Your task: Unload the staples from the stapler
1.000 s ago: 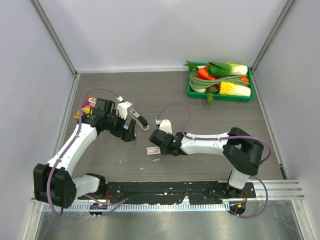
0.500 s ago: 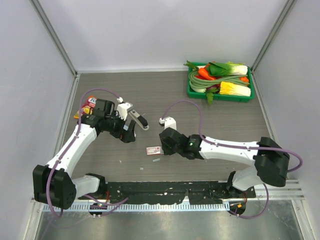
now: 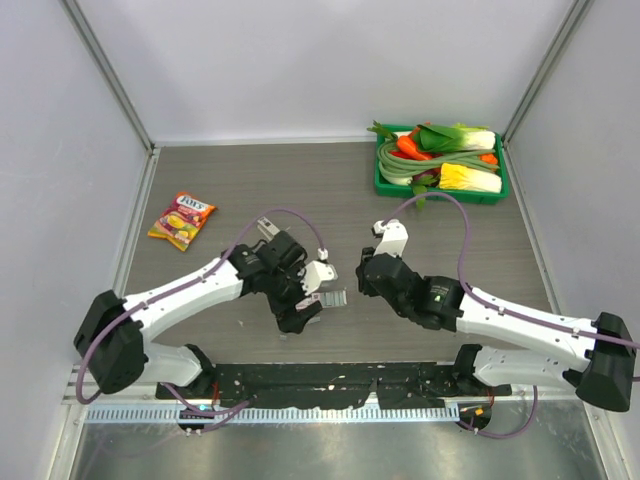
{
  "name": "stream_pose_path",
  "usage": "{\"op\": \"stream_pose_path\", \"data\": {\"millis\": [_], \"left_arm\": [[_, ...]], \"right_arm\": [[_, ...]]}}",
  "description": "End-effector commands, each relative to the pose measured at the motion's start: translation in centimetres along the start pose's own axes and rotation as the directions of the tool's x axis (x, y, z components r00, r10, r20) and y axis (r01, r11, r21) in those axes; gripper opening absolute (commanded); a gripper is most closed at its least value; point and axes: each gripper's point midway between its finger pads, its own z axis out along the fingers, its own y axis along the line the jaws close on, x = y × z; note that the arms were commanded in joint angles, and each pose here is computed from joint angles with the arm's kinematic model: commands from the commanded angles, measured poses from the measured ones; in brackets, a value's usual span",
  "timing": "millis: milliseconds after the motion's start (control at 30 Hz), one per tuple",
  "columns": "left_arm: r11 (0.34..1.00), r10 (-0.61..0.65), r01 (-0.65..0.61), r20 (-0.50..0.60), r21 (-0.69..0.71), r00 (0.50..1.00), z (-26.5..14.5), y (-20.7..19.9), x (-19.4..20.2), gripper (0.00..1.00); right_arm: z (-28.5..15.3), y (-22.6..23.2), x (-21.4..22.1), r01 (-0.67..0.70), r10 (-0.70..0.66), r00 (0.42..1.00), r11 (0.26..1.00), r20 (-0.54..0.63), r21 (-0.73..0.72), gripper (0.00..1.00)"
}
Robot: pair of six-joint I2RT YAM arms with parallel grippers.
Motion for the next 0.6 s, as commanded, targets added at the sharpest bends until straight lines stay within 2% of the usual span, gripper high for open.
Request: {"op": "stream_pose_path", "data": {"millis": [0,167,567], "left_arm": [[0.997,0.083,-0.083,-0.026,-0.002,0.996,1.4,-0.4,-1.0,0.86],[0.995,0.095,-0.094,-0.074,0.013,0.993,3.9,-0.6,-1.1,0.84],[0.991,0.093,-0.099,-0.069,-0.085,0.993,6.9,1.6,-2.7,0.82]], "right_arm": [[-0.6,-2.1,-2.2,-0.075,0.069,0.995,0.993,0.077,0.087,0.33],[-1.1,-3.0,-3.3,-0.120,0.110,0.988,0.989,0.107,0.086,0.33],[-0.8,-3.7,-3.4,-0.166,0.159,0.982,0.984,0.104,0.066,0.33]]}}
